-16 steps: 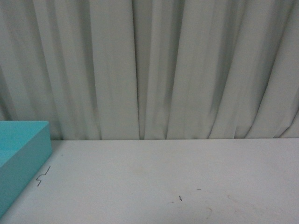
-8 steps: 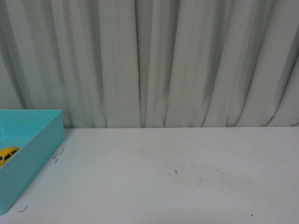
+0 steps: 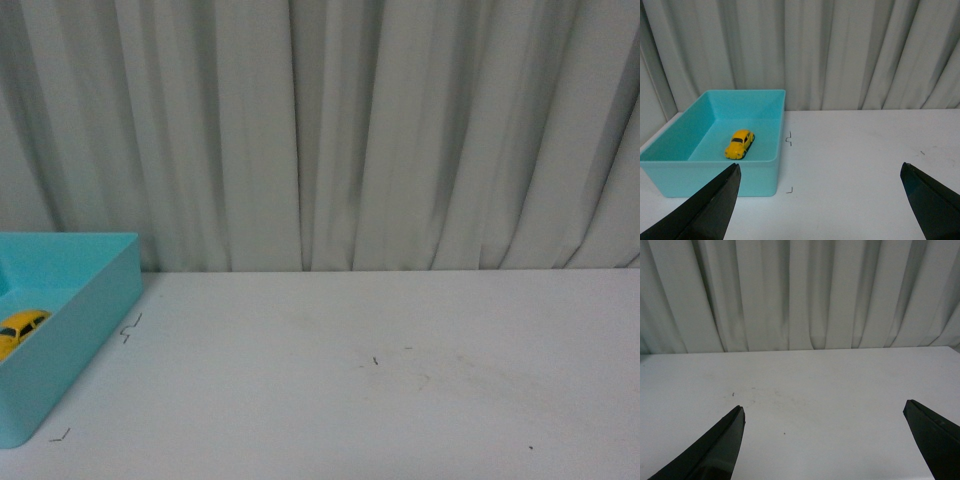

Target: Wind up and store yellow beetle toy

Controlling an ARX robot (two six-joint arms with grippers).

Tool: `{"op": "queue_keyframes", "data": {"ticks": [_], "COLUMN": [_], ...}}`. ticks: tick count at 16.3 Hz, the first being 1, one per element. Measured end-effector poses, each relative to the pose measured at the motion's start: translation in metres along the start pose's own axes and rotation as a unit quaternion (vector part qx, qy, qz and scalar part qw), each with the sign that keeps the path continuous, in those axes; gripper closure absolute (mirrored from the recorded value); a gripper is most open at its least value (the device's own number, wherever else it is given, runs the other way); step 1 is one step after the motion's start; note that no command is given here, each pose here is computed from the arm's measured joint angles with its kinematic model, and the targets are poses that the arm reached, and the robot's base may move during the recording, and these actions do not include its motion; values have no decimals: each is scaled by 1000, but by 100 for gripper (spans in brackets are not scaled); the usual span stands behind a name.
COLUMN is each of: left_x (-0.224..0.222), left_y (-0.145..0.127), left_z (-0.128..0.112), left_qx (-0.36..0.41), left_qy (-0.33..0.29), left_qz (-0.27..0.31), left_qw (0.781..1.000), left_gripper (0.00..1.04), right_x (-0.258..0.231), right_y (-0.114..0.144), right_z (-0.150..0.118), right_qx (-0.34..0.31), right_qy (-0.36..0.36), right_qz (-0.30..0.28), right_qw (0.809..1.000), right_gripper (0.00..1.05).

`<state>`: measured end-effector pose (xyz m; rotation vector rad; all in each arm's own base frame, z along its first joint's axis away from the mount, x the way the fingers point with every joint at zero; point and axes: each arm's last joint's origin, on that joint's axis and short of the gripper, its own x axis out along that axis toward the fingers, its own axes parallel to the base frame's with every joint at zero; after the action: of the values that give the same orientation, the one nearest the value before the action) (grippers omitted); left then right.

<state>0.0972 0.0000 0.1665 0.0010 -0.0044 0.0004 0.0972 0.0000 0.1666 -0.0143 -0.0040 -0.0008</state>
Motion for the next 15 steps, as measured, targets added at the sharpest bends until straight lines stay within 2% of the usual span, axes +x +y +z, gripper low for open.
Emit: {"op": "queue_keyframes", "data": {"ticks": [15], "left_x": [0], "left_y": [0], "left_z": [0], "left_qx": [0], "left_qy": [-1], "left_qz": [0], "left_qw": [1000], "left_gripper": [7], "right_x": [0], "right_y": [0], "right_z": [0], "right_qx": [0], "right_qy": [-1], "right_qz": [0], "right_qw": [1000], "right_gripper": [7]}}
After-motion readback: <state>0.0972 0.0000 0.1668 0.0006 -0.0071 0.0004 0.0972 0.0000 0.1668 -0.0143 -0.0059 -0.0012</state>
